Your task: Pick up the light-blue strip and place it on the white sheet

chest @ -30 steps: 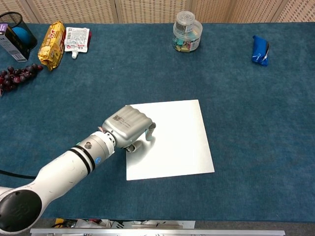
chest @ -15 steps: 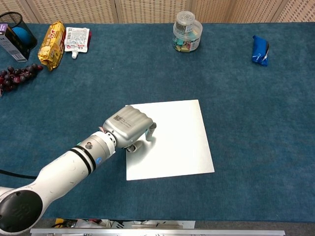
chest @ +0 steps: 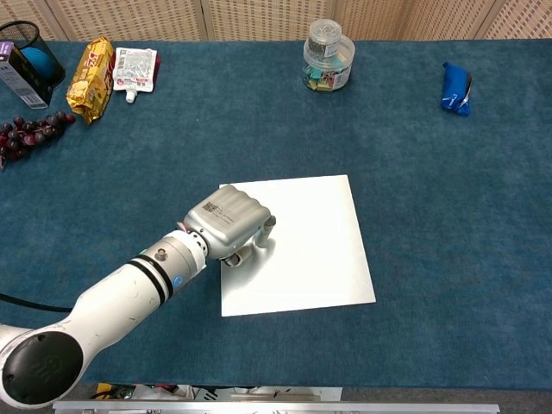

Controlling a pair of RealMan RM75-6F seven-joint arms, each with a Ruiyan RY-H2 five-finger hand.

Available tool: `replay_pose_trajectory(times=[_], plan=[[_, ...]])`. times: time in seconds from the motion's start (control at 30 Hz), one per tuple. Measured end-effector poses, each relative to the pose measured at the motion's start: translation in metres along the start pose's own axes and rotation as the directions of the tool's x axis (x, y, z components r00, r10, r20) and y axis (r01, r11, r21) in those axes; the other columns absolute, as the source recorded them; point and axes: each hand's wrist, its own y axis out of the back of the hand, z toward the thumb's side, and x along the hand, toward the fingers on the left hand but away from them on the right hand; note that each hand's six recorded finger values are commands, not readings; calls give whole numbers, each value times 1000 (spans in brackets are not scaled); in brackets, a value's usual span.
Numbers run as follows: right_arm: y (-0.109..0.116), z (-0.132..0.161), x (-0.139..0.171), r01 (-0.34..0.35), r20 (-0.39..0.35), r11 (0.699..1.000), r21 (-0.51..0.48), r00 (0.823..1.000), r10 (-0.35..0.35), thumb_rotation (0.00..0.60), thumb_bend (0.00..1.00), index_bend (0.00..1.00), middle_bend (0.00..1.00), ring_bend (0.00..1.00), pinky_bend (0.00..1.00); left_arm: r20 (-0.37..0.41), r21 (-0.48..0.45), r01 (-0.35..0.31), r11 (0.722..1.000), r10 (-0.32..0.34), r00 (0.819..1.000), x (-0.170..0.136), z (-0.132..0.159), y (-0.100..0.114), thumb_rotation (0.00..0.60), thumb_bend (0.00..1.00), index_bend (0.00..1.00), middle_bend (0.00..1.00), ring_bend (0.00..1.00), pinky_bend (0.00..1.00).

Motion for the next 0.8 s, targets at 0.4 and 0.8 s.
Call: replay_pose_trajectory(times=[0.4,0.8], plan=[[1,-1,1,5,3,1000,-3,1000,-5,600,231,513,595,685,694,6,-8,-10,1000,10,1000,0,3,3,600,378,448,898,1000,1000],[3,-5,4,6,13,1000,-1,1000,-6,600,230,513,595,686,694,4,-5,-12,1000,12,1000,2,6,3,600,378,448,897,1000,1000]])
